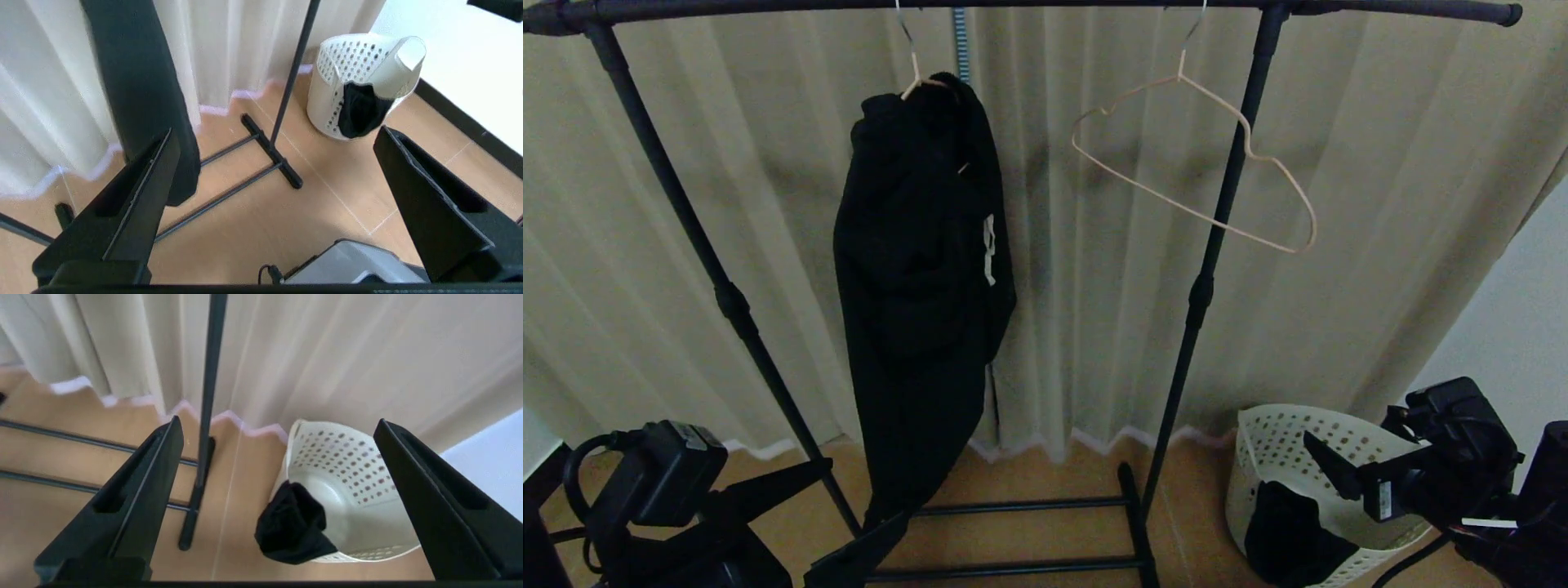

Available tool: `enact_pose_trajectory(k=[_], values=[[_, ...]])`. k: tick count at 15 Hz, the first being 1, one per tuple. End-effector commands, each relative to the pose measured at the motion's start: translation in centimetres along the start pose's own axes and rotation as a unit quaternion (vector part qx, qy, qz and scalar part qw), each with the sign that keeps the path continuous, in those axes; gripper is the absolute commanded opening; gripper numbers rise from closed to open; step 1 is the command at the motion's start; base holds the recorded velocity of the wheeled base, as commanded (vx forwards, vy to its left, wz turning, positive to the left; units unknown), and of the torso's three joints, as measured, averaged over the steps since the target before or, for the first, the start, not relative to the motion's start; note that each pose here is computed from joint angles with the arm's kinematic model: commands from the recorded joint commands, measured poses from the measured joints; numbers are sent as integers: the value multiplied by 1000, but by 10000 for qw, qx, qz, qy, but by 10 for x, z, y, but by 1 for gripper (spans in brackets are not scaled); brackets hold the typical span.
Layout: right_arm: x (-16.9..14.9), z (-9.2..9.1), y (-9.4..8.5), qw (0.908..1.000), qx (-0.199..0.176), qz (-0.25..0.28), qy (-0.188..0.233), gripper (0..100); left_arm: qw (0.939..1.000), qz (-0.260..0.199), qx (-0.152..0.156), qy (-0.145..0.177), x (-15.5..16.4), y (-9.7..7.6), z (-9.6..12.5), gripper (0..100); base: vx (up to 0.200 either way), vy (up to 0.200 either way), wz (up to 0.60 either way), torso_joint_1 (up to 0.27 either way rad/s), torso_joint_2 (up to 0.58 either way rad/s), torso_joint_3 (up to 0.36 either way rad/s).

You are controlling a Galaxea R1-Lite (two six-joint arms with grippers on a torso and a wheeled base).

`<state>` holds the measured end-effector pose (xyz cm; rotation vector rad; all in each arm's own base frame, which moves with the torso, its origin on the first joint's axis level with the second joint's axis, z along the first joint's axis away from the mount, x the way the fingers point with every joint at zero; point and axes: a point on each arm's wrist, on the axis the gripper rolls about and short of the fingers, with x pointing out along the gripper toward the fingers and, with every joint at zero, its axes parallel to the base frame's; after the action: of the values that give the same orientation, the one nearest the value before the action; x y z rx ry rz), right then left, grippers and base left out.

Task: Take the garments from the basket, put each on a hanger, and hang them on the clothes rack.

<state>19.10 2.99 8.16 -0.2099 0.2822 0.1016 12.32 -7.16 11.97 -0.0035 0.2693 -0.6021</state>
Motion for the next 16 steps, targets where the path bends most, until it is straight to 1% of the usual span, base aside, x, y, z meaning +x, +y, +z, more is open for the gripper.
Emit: enact_pose_trajectory(k=[1,2,4,11,16], values=[[1,-1,0,10000,-7,5,37,100,10000,-2,-4,15,0,0,-1,100,0,0,0,-134,408,271],[2,-3,1,10000,-13,20,80,100,10000,1,-10,68,-1,0,-3,100,0,0,0,-66,217,149],[2,-3,1,10000,-14,21,88,100,10000,1,-10,76,-1,0,-4,100,0,0,0,-29,100,68],[2,-3,1,10000,-14,21,88,100,10000,-14,-8,69,-1,0,-3,100,0,0,-600,-5,17,9],[2,-2,1,10000,-13,11,74,100,10000,-51,7,80,-1,-1,-4,100,0,0,0,0,0,0]])
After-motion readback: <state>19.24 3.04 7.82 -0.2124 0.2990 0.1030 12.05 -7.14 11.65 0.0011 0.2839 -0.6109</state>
